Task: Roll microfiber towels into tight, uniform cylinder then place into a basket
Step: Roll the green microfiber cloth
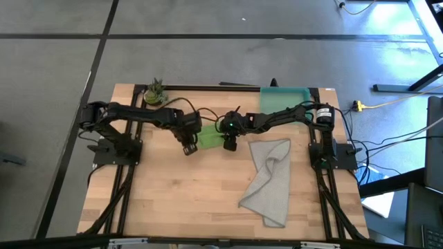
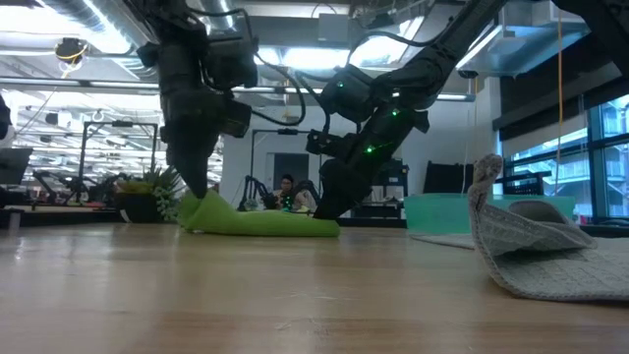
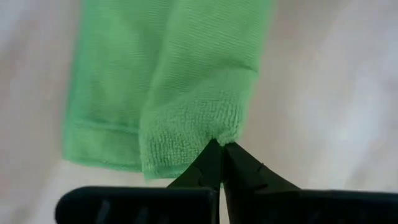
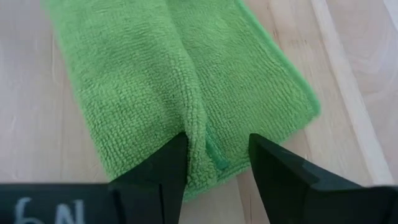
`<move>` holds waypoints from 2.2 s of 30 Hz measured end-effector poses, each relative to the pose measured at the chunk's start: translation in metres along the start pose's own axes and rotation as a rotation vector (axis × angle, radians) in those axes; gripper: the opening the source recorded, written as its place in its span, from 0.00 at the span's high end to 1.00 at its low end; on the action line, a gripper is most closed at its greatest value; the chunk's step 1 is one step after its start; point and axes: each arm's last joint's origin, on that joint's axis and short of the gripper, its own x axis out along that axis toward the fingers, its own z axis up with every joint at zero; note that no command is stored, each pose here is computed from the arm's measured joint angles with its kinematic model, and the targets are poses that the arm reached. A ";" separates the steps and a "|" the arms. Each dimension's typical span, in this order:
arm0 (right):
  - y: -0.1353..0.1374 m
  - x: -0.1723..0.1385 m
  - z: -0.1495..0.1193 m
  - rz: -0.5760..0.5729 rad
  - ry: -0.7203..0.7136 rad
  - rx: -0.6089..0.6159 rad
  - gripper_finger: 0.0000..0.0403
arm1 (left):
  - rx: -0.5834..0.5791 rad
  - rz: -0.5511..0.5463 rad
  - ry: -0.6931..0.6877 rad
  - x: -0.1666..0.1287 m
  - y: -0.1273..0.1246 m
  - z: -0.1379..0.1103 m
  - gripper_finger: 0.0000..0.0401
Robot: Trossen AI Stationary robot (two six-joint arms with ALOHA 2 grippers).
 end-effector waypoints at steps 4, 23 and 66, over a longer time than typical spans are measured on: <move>0.000 0.000 0.000 0.000 0.000 0.000 0.57 | -0.005 -0.061 0.044 0.002 -0.001 -0.002 1.00; 0.000 0.000 0.000 0.000 0.001 -0.004 0.57 | -0.175 0.052 0.029 0.010 0.019 0.005 1.00; 0.030 -0.033 0.009 0.101 0.017 -0.196 0.45 | -0.003 0.213 0.060 0.034 -0.003 -0.026 1.00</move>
